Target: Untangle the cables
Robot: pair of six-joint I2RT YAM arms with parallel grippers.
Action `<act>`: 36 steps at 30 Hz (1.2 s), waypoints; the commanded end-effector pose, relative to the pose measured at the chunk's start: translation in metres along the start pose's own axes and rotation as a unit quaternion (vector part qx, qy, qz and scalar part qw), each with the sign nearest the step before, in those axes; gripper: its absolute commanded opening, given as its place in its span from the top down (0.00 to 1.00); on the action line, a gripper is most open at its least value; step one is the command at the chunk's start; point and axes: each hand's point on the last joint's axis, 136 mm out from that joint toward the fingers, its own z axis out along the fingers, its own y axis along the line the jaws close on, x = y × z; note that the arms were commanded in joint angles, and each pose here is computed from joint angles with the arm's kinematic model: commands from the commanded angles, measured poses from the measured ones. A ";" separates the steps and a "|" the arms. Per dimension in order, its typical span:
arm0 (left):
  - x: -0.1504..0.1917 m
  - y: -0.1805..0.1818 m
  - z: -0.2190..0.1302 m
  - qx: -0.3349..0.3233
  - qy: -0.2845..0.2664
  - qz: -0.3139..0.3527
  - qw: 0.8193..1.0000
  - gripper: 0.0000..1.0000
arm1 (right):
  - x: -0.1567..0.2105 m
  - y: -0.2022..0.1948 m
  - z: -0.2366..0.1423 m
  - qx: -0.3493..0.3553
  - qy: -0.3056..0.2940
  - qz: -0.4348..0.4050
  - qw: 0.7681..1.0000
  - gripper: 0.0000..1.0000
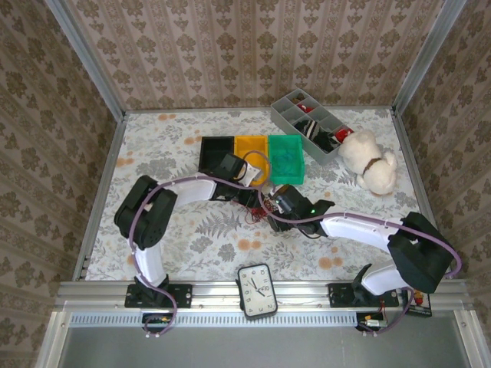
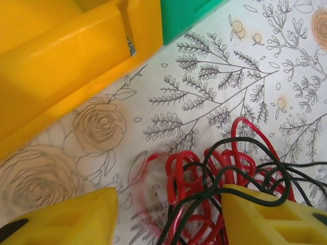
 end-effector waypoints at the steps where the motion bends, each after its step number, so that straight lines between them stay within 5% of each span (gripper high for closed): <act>1: -0.024 0.003 -0.030 -0.036 -0.076 0.016 0.996 0.40 | 0.002 -0.004 0.003 0.016 -0.003 -0.014 1.000 0.51; 11: -0.019 0.045 -0.088 -0.134 -0.189 -0.054 0.971 0.30 | -0.004 0.005 0.001 0.009 -0.003 -0.035 0.999 0.51; 17: 0.018 0.063 -0.088 -0.149 -0.160 -0.085 0.972 0.17 | -0.009 0.019 0.009 0.008 0.009 -0.074 0.997 0.50; 23: 0.043 0.067 -0.080 -0.152 -0.140 -0.099 0.973 0.14 | -0.014 0.030 0.014 0.007 0.006 -0.091 0.996 0.50; 36: 0.040 0.048 -0.060 -0.130 -0.111 -0.067 0.983 0.13 | -0.033 0.015 0.003 -0.007 -0.041 -0.018 0.999 0.49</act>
